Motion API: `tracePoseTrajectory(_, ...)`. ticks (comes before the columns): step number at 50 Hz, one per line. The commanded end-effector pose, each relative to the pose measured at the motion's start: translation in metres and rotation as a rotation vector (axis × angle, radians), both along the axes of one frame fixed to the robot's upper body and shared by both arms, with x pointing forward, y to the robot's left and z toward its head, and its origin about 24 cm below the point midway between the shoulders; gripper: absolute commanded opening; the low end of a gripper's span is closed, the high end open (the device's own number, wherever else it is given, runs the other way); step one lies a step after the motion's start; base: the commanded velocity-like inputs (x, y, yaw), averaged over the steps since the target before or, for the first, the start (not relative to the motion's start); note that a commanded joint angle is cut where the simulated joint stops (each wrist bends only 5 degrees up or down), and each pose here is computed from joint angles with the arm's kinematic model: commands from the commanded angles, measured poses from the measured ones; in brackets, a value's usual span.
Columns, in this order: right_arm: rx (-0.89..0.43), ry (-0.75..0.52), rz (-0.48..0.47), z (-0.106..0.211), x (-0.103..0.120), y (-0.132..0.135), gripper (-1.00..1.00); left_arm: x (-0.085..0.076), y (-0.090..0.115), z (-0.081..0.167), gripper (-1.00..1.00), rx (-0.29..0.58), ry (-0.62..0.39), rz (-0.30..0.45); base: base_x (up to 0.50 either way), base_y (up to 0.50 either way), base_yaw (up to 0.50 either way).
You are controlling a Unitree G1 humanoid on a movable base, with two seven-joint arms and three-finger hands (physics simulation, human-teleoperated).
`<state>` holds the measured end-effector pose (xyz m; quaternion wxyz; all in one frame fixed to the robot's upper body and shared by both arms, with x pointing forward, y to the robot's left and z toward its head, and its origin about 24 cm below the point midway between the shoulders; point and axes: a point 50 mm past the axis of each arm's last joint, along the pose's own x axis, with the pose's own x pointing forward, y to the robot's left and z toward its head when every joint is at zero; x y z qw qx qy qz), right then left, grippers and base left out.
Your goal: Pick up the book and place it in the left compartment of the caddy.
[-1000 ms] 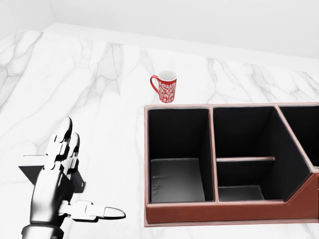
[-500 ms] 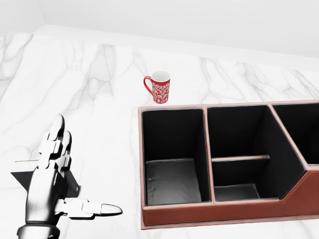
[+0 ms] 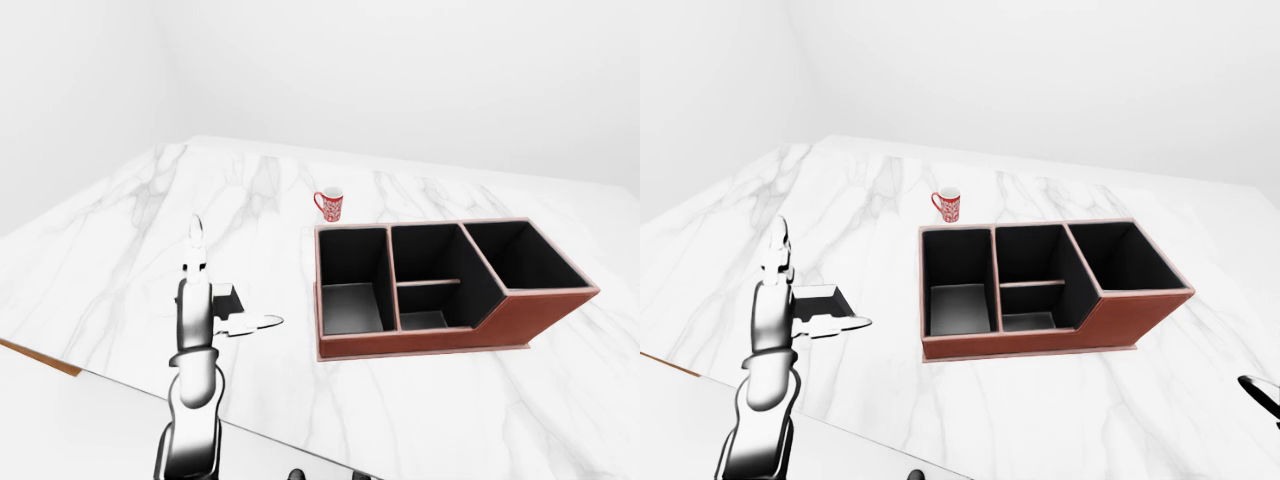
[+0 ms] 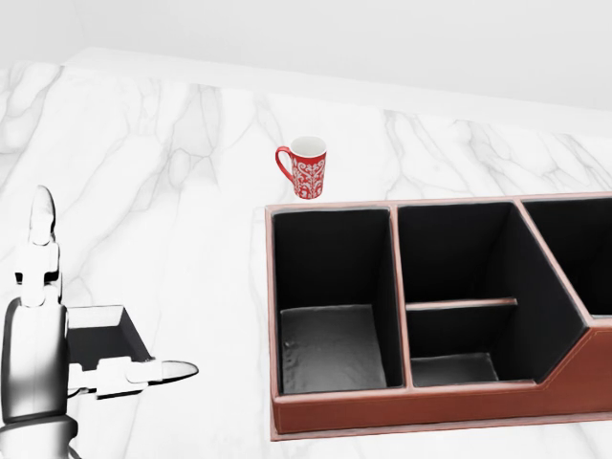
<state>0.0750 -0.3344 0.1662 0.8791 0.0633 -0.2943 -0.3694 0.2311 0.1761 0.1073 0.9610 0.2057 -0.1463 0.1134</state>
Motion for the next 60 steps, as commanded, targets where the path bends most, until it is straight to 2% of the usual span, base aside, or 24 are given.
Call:
tracePoseTrajectory(1,-0.002,0.002,-0.002,0.0,0.0,0.0,1.0,-0.001,0.012,0.01,1.0,0.183,-0.045,0.16,0.0,0.0,0.0)
tracePoseTrajectory(3,-0.002,0.004,-0.001,0.0,0.0,0.0,1.0,-0.002,0.012,0.011,1.0,0.207,-0.054,0.169,0.0,0.0,0.0)
tracePoseTrajectory(4,-0.001,0.004,-0.002,0.0,0.0,0.0,1.0,-0.007,0.013,0.02,1.0,0.396,-0.144,0.286,0.0,0.0,0.0)
tracePoseTrajectory(6,-0.003,0.003,-0.004,0.0,0.0,0.0,1.0,-0.01,0.01,0.022,1.0,0.462,-0.169,0.314,0.0,0.0,0.0)
tracePoseTrajectory(8,0.0,0.004,-0.004,-0.001,0.0,0.0,1.0,-0.012,0.009,0.025,1.0,0.485,-0.186,0.334,0.0,0.0,0.0)
tracePoseTrajectory(9,-0.001,0.004,-0.004,0.0,0.0,0.0,1.0,-0.015,0.006,0.026,1.0,0.564,-0.212,0.362,0.0,0.0,0.0)
tracePoseTrajectory(11,-0.001,0.005,-0.004,0.0,0.0,0.0,1.0,-0.016,0.003,0.026,1.0,0.626,-0.22,0.38,0.0,0.0,0.0)
tracePoseTrajectory(13,0.001,0.007,-0.003,-0.001,0.0,0.0,1.0,-0.017,0.002,0.027,1.0,0.647,-0.231,0.402,0.0,0.0,0.0)
tracePoseTrajectory(14,0.003,0.011,-0.002,-0.002,0.001,0.0,1.0,-0.018,0.0,0.03,1.0,0.696,-0.243,0.421,0.0,0.0,0.0)
tracePoseTrajectory(21,0.001,0.008,-0.003,-0.001,0.0,0.0,1.0,-0.016,-0.001,0.026,1.0,0.742,-0.229,0.422,0.0,0.0,0.0)
tracePoseTrajectory(23,0.009,0.006,-0.015,-0.002,0.0,-0.002,1.0,-0.016,-0.004,0.024,1.0,0.808,-0.237,0.423,0.0,0.0,0.0)
tracePoseTrajectory(26,0.006,0.013,-0.025,-0.002,0.0,-0.002,1.0,-0.017,-0.005,0.027,1.0,0.819,-0.236,0.428,0.0,0.0,0.0)
tracePoseTrajectory(28,0.01,0.006,-0.022,-0.001,0.0,-0.002,1.0,-0.016,-0.006,0.026,1.0,0.864,-0.23,0.429,0.0,0.0,0.0)
tracePoseTrajectory(29,0.006,0.007,-0.022,-0.001,0.0,-0.002,1.0,-0.015,-0.007,0.024,1.0,0.913,-0.222,0.429,0.0,0.0,0.0)
tracePoseTrajectory(36,0.008,0.013,-0.017,-0.003,0.001,-0.001,1.0,-0.015,-0.01,0.019,1.0,0.987,-0.204,0.42,0.0,0.0,0.0)
tracePoseTrajectory(39,0.011,0.019,-0.019,-0.004,0.002,-0.002,1.0,-0.014,-0.011,0.015,1.0,1.01,-0.195,0.41,0.0,0.0,0.0)
tracePoseTrajectory(40,0.009,0.017,-0.023,-0.003,0.001,-0.002,1.0,-0.013,-0.016,0.008,1.0,1.064,-0.177,0.347,0.0,0.0,0.0)
tracePoseTrajectory(44,0.008,0.017,-0.023,-0.003,0.001,-0.002,1.0,-0.013,-0.017,0.008,1.0,1.067,-0.176,0.343,0.0,0.0,0.0)
tracePoseTrajectory(45,0.008,0.026,-0.035,-0.003,0.002,-0.002,1.0,-0.014,-0.021,0.003,1.0,1.117,-0.163,0.335,0.0,0.0,0.0)
tracePoseTrajectory(60,0.011,0.007,-0.044,0.0,0.001,-0.002,1.0,-0.015,-0.022,0.001,1.0,1.126,-0.154,0.329,0.0,0.0,0.0)
